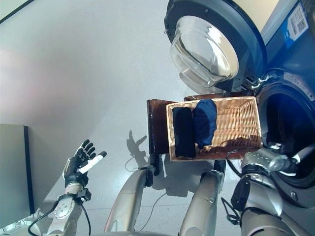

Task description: Pick up the clothes and place them into the washing machine

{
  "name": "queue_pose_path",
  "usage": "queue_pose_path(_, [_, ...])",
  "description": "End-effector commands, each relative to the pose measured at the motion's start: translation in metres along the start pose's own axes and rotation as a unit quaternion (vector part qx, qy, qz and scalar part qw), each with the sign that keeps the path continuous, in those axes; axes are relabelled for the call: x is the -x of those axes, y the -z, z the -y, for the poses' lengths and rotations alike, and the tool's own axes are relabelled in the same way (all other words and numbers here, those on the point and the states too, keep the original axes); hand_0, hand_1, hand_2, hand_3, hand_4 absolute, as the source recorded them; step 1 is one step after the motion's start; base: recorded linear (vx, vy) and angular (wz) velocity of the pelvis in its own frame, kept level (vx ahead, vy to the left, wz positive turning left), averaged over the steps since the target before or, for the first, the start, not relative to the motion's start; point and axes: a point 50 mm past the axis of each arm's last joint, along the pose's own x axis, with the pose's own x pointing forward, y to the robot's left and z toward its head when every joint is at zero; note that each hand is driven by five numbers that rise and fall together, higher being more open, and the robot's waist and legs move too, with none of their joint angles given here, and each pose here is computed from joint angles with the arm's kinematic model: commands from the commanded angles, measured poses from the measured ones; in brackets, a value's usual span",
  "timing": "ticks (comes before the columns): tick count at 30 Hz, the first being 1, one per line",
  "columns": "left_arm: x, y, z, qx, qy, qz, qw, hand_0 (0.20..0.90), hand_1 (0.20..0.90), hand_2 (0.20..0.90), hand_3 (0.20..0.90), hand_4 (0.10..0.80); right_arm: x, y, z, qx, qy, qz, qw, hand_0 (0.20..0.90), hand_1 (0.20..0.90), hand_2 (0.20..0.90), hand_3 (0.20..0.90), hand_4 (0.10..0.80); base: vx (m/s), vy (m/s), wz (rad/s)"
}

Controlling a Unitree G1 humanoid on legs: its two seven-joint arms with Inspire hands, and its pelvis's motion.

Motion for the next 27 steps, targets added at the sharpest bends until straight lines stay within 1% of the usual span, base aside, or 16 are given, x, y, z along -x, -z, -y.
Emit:
queue_pose_path(1, [0.003, -0.030, -0.033, -0.031, -0.038, 0.079, 0.996, 0.900, 0.900, 0.900, 0.900, 0.800, -0.004, -0.054, -0.061, 0.001, -0.104, 0.120, 0.987, 0.200, 0.200, 0.200, 0.200, 0.300, 0.000, 0.000, 0.00])
queue_pose_path(4, [0.002, -0.031, -0.033, -0.030, -0.039, 0.080, 0.996, 0.900, 0.900, 0.900, 0.900, 0.800, -0.003, -0.061, -0.071, 0.000, -0.119, 0.133, 0.984, 0.200, 0.200, 0.200, 0.200, 0.300, 0.000, 0.000, 0.00])
queue_pose_path(10, [0.000, -0.033, -0.037, -0.031, -0.050, 0.081, 0.995, 0.900, 0.900, 0.900, 0.900, 0.800, -0.007, -0.066, -0.065, 0.003, -0.100, 0.143, 0.985, 0.200, 0.200, 0.200, 0.200, 0.300, 0.000, 0.000, 0.00])
queue_pose_path(11, [0.000, -0.032, -0.038, -0.032, -0.055, 0.079, 0.995, 0.900, 0.900, 0.900, 0.900, 0.800, -0.008, -0.065, -0.061, 0.005, -0.090, 0.141, 0.986, 0.900, 0.900, 0.900, 0.900, 0.800, 0.000, 0.000, 0.00])
queue_pose_path(19, [0.000, -0.034, -0.043, -0.032, -0.067, 0.080, 0.994, 0.900, 0.900, 0.900, 0.900, 0.800, -0.010, -0.056, -0.048, 0.025, -0.065, 0.129, 0.989, 0.900, 0.900, 0.900, 0.900, 0.800, 0.000, 0.000, 0.00])
queue_pose_path(24, [0.000, -0.031, -0.044, -0.030, -0.070, 0.072, 0.995, 0.900, 0.900, 0.900, 0.900, 0.800, -0.006, -0.040, -0.038, 0.050, -0.064, 0.107, 0.991, 0.900, 0.900, 0.900, 0.900, 0.800, 0.000, 0.000, 0.00])
queue_pose_path(26, [0.000, -0.030, -0.044, -0.032, -0.068, 0.070, 0.995, 0.900, 0.900, 0.900, 0.900, 0.800, -0.007, -0.035, -0.035, 0.088, -0.066, 0.099, 0.989, 0.900, 0.900, 0.900, 0.900, 0.800, 0.000, 0.000, 0.00])
queue_pose_path(27, [0.001, -0.030, -0.044, -0.034, -0.067, 0.069, 0.995, 0.900, 0.900, 0.900, 0.900, 0.800, -0.008, -0.031, -0.035, 0.145, -0.076, 0.094, 0.982, 0.900, 0.900, 0.900, 0.900, 0.800, 0.000, 0.000, 0.00])
